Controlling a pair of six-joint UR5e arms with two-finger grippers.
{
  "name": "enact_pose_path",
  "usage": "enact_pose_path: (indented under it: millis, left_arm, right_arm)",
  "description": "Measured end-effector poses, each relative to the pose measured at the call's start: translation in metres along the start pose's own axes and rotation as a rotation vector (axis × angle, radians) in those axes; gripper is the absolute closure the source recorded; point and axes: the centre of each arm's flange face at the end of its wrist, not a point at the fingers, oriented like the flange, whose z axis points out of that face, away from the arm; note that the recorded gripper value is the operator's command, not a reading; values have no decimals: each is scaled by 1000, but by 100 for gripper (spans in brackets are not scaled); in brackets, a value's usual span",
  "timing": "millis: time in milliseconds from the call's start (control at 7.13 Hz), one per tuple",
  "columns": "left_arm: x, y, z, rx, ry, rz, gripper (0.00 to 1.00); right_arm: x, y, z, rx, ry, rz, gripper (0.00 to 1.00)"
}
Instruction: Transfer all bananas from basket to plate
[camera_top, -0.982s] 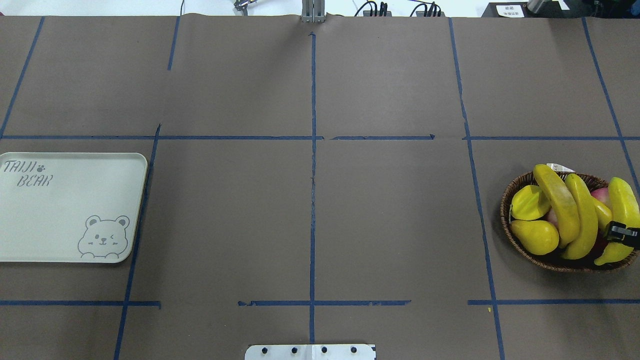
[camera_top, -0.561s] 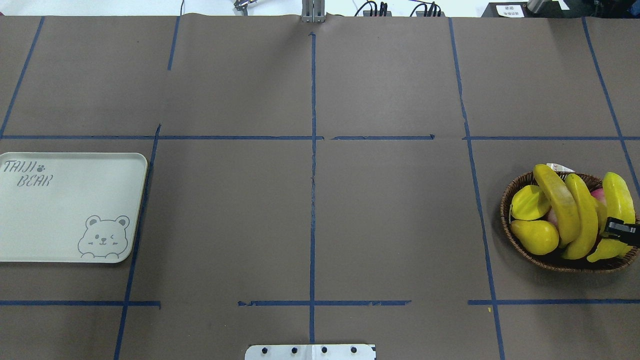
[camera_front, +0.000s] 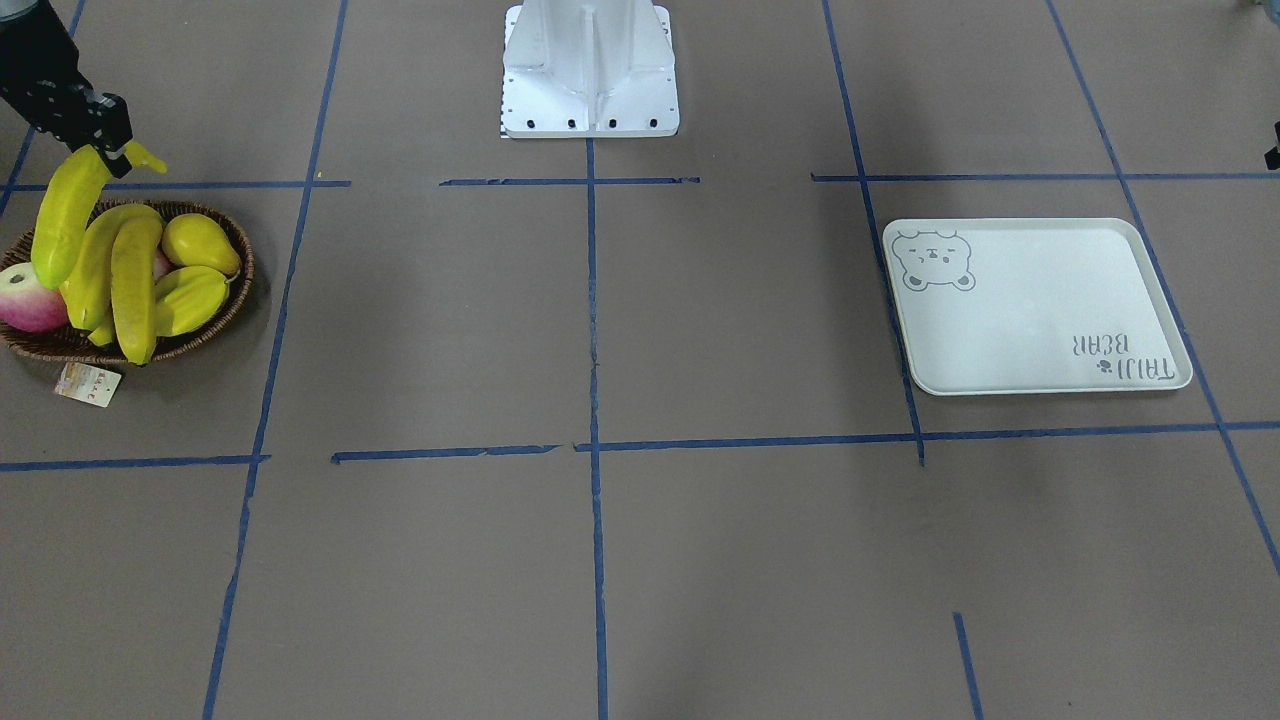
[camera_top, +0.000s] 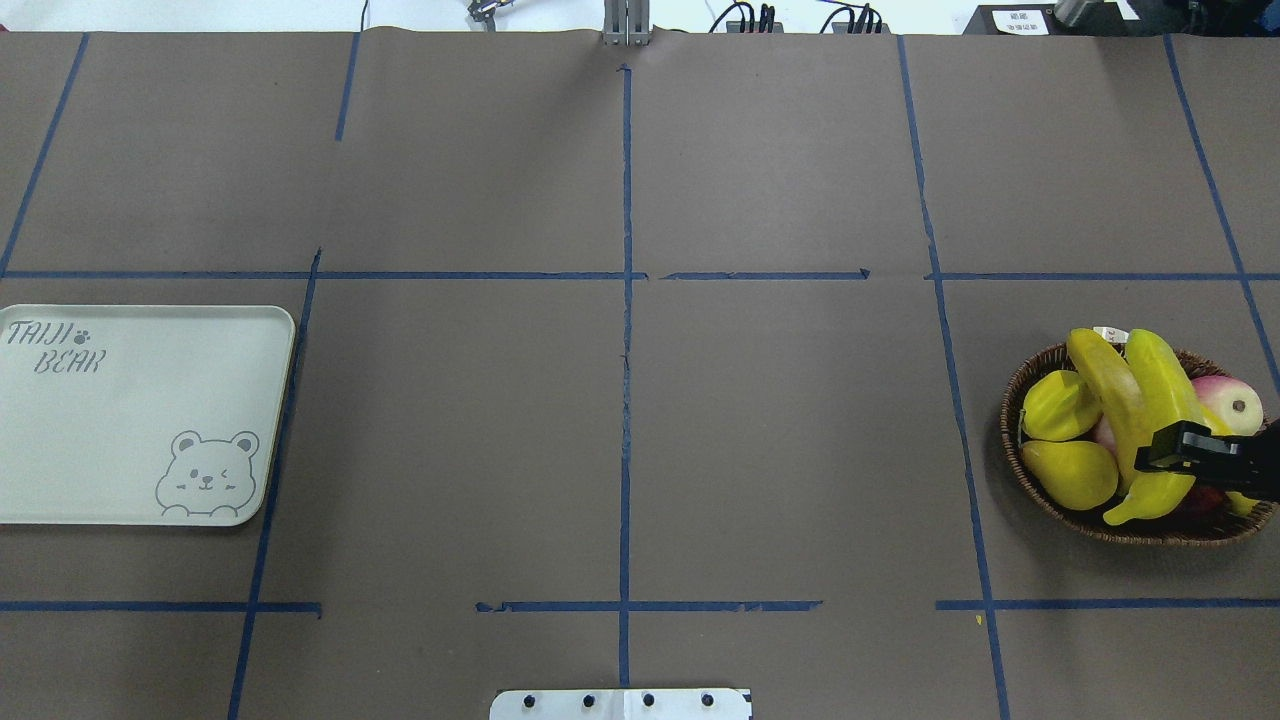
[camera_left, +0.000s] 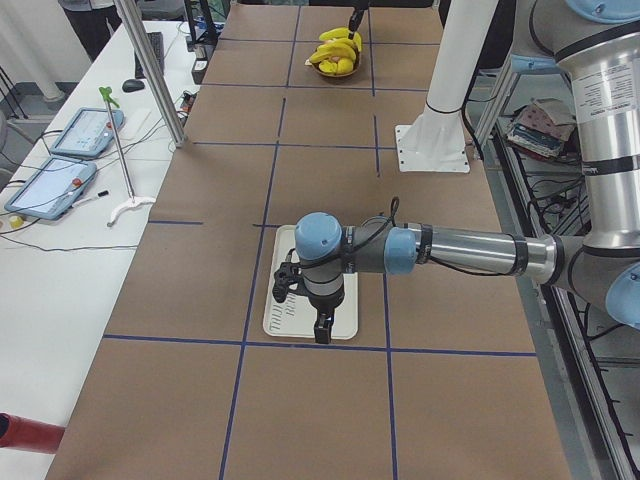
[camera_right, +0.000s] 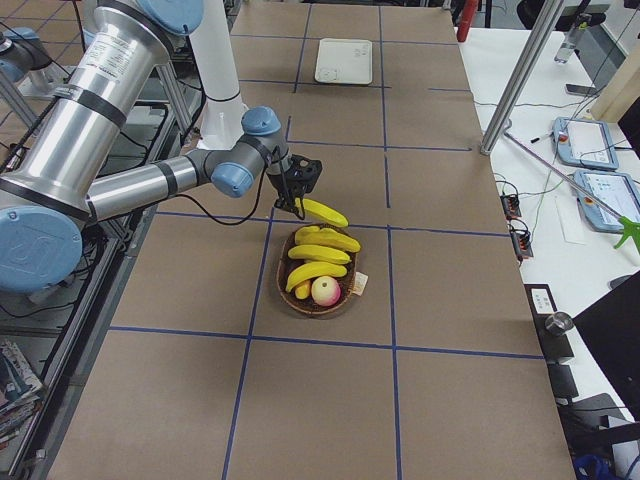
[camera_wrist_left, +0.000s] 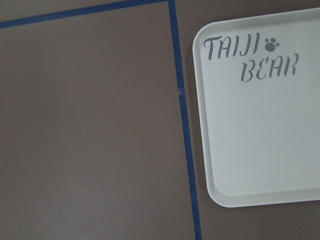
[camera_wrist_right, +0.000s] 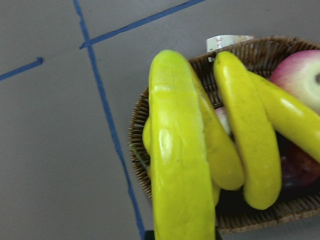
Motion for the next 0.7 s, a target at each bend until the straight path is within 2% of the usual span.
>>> enact_pose_path:
  millis: [140,421,701]
  left_arm:
    - [13,-19,-10,31,-3,37,0]
    - [33,-61,-33,130,-11,132,0]
    - [53,-78,-36,169,1,196,0]
  right_arm:
    - [-27,0,-2,-18,-65,-22,97]
    - [-81,4,-3,-49,-190,-71,96]
    - [-117,17,4,-85,-311,-79,96]
